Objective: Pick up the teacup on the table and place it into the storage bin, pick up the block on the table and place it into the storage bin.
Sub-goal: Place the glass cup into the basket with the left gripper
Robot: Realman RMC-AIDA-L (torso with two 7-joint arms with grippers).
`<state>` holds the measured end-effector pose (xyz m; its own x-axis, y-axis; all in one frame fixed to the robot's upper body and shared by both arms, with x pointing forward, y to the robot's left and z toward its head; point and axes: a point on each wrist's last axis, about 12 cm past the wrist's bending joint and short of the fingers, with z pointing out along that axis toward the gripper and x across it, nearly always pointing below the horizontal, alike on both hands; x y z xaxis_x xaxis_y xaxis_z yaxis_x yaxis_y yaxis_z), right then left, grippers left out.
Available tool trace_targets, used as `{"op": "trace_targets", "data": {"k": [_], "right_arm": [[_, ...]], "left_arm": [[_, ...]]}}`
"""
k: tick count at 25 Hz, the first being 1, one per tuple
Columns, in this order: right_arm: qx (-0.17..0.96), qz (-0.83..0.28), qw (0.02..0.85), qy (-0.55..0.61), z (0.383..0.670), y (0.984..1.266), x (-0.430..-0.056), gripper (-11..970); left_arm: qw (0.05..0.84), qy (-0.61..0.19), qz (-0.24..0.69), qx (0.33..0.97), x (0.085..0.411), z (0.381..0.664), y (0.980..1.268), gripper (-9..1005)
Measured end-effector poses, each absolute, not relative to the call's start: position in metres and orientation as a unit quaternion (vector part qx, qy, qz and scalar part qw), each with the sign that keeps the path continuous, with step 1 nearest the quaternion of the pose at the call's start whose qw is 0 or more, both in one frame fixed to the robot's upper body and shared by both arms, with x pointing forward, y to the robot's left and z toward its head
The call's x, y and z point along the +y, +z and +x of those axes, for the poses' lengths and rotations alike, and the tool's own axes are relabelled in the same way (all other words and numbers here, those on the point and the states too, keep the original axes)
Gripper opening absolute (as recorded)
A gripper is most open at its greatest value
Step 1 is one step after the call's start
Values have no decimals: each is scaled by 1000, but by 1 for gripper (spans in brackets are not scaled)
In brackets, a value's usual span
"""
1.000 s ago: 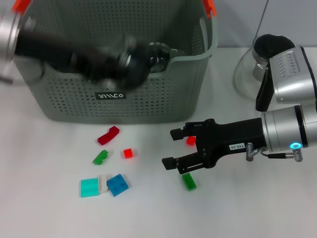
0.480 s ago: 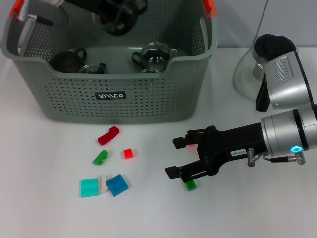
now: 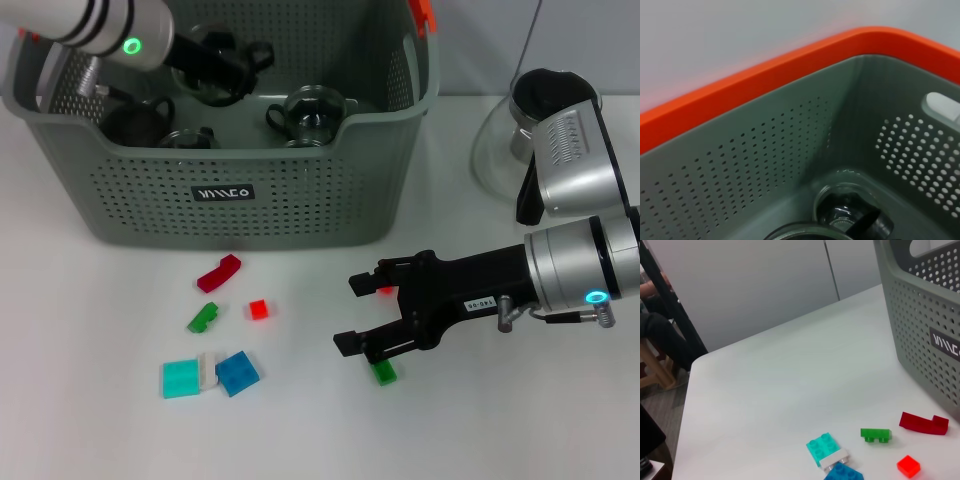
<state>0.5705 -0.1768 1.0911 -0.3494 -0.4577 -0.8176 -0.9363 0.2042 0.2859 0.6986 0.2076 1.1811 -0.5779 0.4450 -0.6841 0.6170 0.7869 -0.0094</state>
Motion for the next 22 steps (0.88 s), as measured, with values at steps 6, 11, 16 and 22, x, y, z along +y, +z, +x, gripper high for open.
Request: {"op": "trace_targets", "data": {"k": [6, 11, 16, 22], "right_arm": [[716, -487, 298, 401, 571, 1092, -176, 924], [717, -486, 299, 401, 571, 1091, -176, 924], [719, -483, 298, 402, 569, 1089, -178, 924], [720, -482, 298, 402, 569, 1088, -177, 924]], "left_arm": [[355, -95, 309, 877, 199, 699, 1169, 31], [353, -80, 323, 875, 192, 697, 1162, 31], [348, -69, 330, 874, 191, 697, 1161, 32], [346, -70, 330, 875, 190, 696, 1158, 32]]}}
